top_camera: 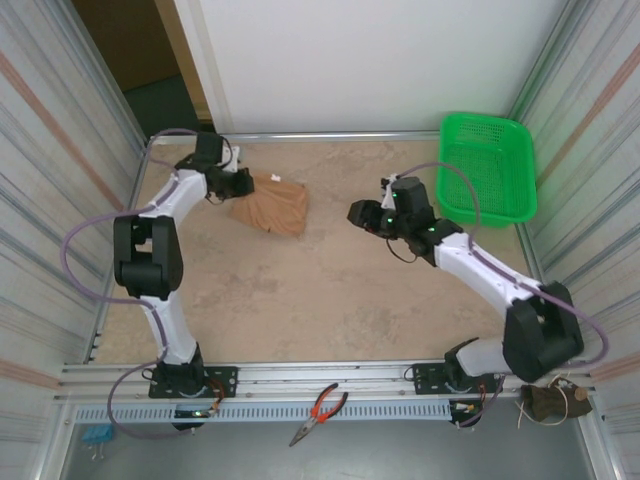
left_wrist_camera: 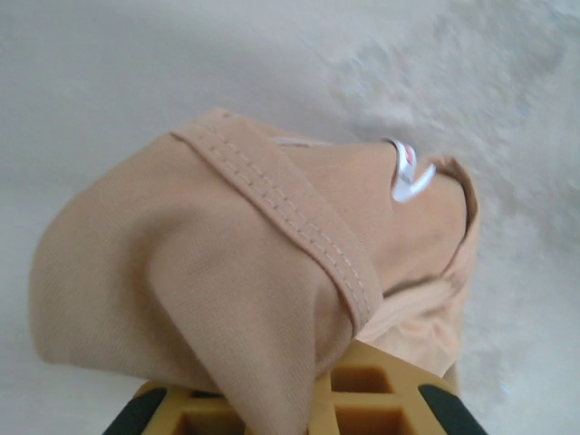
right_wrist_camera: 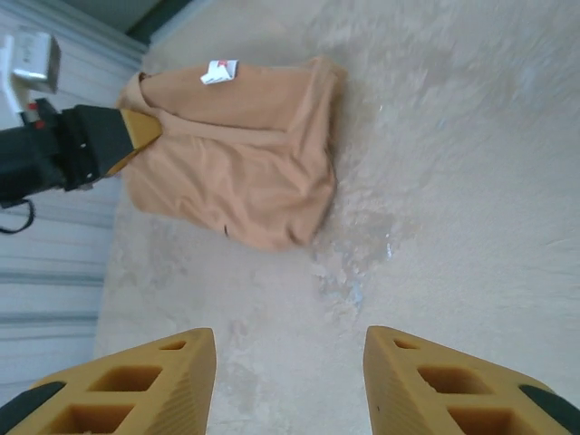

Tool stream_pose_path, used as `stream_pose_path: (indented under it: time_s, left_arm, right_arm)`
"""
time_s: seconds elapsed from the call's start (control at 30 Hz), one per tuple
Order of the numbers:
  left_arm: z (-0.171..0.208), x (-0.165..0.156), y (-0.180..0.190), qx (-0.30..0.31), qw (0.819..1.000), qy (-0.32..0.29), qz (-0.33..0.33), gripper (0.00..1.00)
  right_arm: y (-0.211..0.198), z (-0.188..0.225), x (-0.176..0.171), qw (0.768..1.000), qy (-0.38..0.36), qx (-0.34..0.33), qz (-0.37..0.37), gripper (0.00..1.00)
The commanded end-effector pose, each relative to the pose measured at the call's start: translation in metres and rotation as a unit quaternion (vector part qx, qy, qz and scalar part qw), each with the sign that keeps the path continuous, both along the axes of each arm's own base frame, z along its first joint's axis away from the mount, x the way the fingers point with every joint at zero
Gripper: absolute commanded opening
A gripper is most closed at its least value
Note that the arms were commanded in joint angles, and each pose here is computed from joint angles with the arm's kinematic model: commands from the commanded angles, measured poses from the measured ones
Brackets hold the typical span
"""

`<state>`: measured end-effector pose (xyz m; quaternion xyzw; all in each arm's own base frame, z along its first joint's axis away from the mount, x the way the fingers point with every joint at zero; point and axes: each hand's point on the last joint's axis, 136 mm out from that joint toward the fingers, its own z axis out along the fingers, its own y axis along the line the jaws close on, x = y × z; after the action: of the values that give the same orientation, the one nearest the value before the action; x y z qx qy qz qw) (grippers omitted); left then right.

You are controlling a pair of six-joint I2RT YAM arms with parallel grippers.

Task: Fold the inside-out t-shirt

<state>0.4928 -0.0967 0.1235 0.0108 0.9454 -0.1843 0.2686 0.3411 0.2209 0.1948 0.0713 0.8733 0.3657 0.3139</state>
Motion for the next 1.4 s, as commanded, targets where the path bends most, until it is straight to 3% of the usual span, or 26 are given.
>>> stream_pose_path:
  time_s: [0.0,0.2,0.23,0.33,0.4,0.43,0.47,0.5,0.63,0.73,0.83,0.93,1.0,1.1,1.17,1.27,1.37]
  left_arm:
    - [-0.030,-0.011,0.047,0.051,0.996,0.076,0.000,0.05]
    - [-0.035,0.020,0.091,0.068,0.995,0.074,0.027,0.10]
    - [-0.034,0.025,0.094,0.072,0.994,0.072,0.027,0.19]
    - [-0.018,0.035,0.097,0.075,0.995,0.053,0.031,0.59]
    - [0.005,0.039,0.097,0.072,0.996,0.027,0.040,0.71]
    - [0.021,0.040,0.097,0.068,0.997,0.008,0.046,0.77]
    - [0.039,0.038,0.096,0.064,0.997,-0.014,0.052,0.80]
    - [0.057,0.035,0.095,0.059,0.996,-0.035,0.058,0.98]
    - [0.121,0.001,0.087,0.033,0.987,-0.135,0.078,0.99]
    - [0.142,-0.042,0.088,0.039,0.972,-0.205,0.111,0.99]
    - [0.142,-0.087,0.095,0.093,0.940,-0.293,0.146,0.99]
    - [0.113,-0.129,0.116,0.160,0.902,-0.349,0.198,0.99]
    - [0.086,-0.149,0.135,0.194,0.889,-0.342,0.235,0.99]
    - [0.045,-0.158,0.150,0.224,0.889,-0.310,0.251,0.99]
    - [0.031,-0.150,0.151,0.227,0.891,-0.303,0.251,0.99]
    - [0.010,-0.128,0.133,0.193,0.911,-0.293,0.218,0.99]
    - [-0.003,-0.113,0.114,0.207,0.910,-0.314,0.173,0.99]
  right_arm:
    - [-0.042,-0.021,-0.025,0.997,0.037,-0.060,-0.033,0.50]
    - [-0.091,-0.012,-0.049,0.993,0.037,-0.081,-0.075,0.58]
    - [-0.097,-0.011,-0.052,0.992,0.038,-0.086,-0.081,0.62]
    - [-0.116,-0.013,-0.056,0.988,0.039,-0.110,-0.101,0.80]
    - [-0.131,-0.007,-0.056,0.984,0.024,-0.125,-0.120,0.89]
    - [-0.140,-0.007,-0.054,0.980,0.022,-0.141,-0.136,1.00]
    - [-0.148,-0.007,-0.052,0.976,0.018,-0.156,-0.150,0.99]
    - [-0.159,-0.006,-0.048,0.969,0.011,-0.179,-0.171,0.99]
    - [-0.208,0.000,-0.027,0.922,-0.051,-0.265,-0.277,0.99]
    - [-0.241,0.003,-0.016,0.874,-0.111,-0.326,-0.342,0.99]
    - [-0.260,-0.014,-0.007,0.853,-0.107,-0.373,-0.348,0.99]
    - [-0.270,-0.039,0.001,0.837,-0.101,-0.408,-0.350,0.99]
    - [-0.273,-0.055,0.006,0.831,-0.095,-0.425,-0.346,0.99]
    - [-0.269,-0.071,0.019,0.833,-0.105,-0.428,-0.335,0.99]
    - [-0.260,-0.078,0.030,0.842,-0.123,-0.423,-0.311,0.99]
    - [-0.246,-0.088,0.043,0.853,-0.153,-0.418,-0.270,0.99]
    - [-0.230,-0.090,0.047,0.865,-0.194,-0.413,-0.212,0.99]
